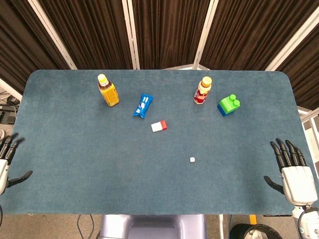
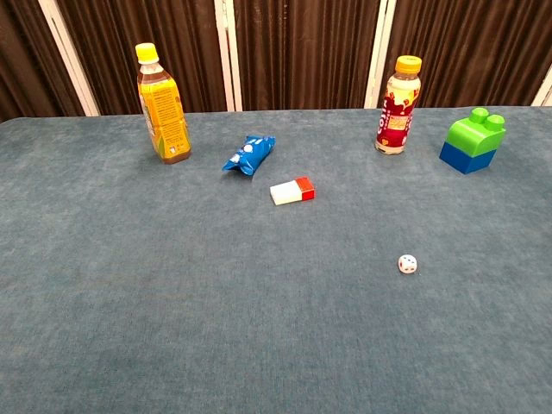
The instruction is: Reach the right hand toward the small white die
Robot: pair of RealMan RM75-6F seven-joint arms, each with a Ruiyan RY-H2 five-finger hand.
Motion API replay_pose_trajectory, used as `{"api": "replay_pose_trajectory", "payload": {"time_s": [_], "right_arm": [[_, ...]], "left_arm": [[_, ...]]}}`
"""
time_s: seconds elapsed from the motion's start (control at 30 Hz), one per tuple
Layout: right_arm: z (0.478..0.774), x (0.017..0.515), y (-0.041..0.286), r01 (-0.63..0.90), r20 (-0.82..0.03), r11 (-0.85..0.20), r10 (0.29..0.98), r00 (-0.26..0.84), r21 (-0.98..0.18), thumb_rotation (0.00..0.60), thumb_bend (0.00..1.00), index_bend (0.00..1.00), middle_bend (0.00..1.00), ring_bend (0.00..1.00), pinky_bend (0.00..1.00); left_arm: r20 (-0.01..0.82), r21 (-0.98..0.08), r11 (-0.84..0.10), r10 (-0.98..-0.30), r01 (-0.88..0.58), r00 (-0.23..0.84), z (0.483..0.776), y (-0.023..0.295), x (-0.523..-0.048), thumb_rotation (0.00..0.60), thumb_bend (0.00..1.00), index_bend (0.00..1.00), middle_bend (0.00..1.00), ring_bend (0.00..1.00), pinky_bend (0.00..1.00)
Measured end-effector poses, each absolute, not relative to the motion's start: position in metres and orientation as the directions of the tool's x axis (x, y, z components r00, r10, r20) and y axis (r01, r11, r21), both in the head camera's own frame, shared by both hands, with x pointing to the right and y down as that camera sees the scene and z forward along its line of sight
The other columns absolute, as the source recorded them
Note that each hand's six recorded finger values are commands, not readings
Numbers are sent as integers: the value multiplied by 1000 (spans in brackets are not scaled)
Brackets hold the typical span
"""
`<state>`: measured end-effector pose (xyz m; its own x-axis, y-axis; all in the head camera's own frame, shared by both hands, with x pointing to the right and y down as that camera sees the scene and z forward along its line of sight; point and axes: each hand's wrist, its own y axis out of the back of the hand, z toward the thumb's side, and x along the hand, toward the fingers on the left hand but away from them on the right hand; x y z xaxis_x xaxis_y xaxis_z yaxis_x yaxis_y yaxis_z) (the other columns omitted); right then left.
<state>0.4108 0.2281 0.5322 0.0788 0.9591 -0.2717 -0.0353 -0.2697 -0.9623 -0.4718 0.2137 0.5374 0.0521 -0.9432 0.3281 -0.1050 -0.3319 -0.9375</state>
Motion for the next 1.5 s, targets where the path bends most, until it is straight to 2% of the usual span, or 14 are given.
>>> {"api": "replay_pose_trajectory", "payload": {"time_s": [0.23, 0.3, 0.33, 0.37, 0.43, 0.47, 0.53, 0.6, 0.67, 0.83, 0.93, 1.07, 1.27, 1.5], "right_arm": [[534, 411, 230, -31, -289, -288, 954, 75, -957, 600, 0, 0, 11, 0, 0], [537, 409, 231, -30, -298, -297, 951, 80, -955, 600, 14, 0, 184, 96, 29], [539, 408, 231, -31, -307, -305, 948, 85, -952, 600, 58, 0, 367, 246, 141], [542, 406, 231, -32, -315, -313, 945, 91, -949, 600, 130, 0, 555, 421, 315], [549, 400, 229, -37, -332, -330, 936, 114, -943, 600, 277, 0, 737, 608, 621], [553, 396, 228, -41, -341, -338, 932, 127, -940, 600, 354, 0, 783, 649, 740], [564, 388, 225, -45, -374, -371, 915, 151, -927, 600, 457, 0, 810, 687, 894], [575, 381, 224, -43, -418, -417, 893, 169, -908, 600, 527, 0, 815, 711, 981], [589, 369, 223, -44, -480, -481, 854, 199, -875, 600, 578, 0, 817, 732, 1000], [624, 330, 222, -116, -617, -616, 721, 315, -779, 600, 612, 13, 817, 754, 1000], [643, 306, 224, -175, -672, -663, 637, 378, -728, 600, 613, 19, 817, 754, 1000], [666, 275, 228, -226, -707, -692, 559, 433, -686, 600, 614, 22, 817, 755, 1000], [680, 256, 232, -261, -718, -694, 520, 463, -671, 600, 619, 22, 817, 755, 1000], [681, 241, 224, -271, -699, -668, 531, 479, -693, 600, 621, 22, 817, 755, 1000]], "left_arm": [[329, -938, -332, -943, -96, 50, 537, 214, -471, 600, 0, 0, 0, 0, 0], [331, -938, -334, -942, -95, 47, 538, 214, -472, 600, 0, 0, 0, 0, 0], [333, -937, -336, -942, -97, 46, 538, 214, -471, 600, 0, 0, 0, 0, 0], [334, -937, -337, -941, -96, 46, 538, 214, -471, 600, 0, 0, 0, 0, 0], [335, -937, -338, -941, -91, 46, 538, 213, -471, 600, 0, 0, 0, 0, 0], [336, -937, -339, -941, -88, 45, 538, 213, -471, 600, 0, 0, 0, 0, 0], [344, -934, -347, -938, -91, 42, 540, 212, -471, 600, 0, 0, 0, 0, 0], [356, -929, -358, -934, -95, 37, 542, 211, -472, 600, 0, 0, 0, 0, 0], [364, -926, -365, -931, -95, 31, 544, 210, -473, 600, 0, 0, 0, 0, 0], [371, -925, -371, -929, -82, 18, 547, 207, -474, 600, 0, 0, 0, 0, 0], [373, -925, -372, -928, -71, 7, 549, 206, -476, 600, 0, 0, 0, 0, 0], [376, -925, -375, -927, -62, -7, 551, 206, -477, 600, 0, 0, 0, 0, 0], [380, -924, -379, -925, -56, -13, 552, 206, -477, 600, 0, 0, 0, 0, 0], [391, -919, -390, -920, -51, -15, 556, 206, -476, 600, 0, 0, 0, 0, 0]]}}
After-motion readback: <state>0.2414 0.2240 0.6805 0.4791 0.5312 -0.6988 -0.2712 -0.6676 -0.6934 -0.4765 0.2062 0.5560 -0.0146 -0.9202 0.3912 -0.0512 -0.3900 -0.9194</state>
